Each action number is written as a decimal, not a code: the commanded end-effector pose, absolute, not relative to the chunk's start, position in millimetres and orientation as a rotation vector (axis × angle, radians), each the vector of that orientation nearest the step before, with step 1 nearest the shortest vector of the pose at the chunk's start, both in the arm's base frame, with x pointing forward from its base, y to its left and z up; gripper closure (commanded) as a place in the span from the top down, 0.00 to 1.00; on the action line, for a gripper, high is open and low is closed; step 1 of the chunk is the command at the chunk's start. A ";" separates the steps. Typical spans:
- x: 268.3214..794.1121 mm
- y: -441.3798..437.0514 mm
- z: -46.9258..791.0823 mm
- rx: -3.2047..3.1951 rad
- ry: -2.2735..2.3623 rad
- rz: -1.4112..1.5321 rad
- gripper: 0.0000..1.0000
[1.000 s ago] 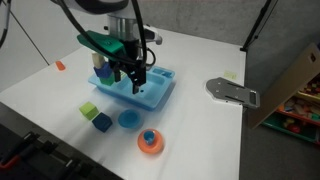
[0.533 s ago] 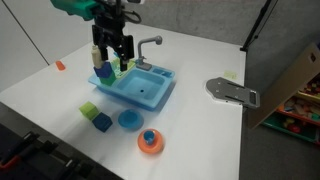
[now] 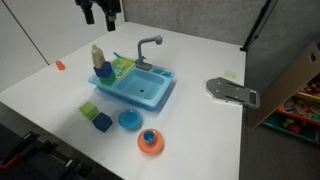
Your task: Take the blue cup out of the toy sink and put it on the orange plate
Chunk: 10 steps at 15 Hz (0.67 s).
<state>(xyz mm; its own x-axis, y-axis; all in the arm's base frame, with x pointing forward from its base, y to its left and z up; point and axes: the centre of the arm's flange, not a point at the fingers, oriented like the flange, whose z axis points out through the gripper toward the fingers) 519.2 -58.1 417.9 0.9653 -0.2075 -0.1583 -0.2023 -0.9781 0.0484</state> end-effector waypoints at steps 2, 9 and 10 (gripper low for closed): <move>523.3 -40.3 475.6 3.091 -0.276 -0.155 1.00; 514.7 -37.4 523.2 3.121 -0.255 0.005 1.00; 513.6 -37.8 523.7 3.126 -0.247 -0.002 1.00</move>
<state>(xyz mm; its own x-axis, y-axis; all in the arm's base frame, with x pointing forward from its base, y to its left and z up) 516.2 -36.8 510.9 0.9856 -0.1691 -0.0004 -0.1690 -0.9853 0.0254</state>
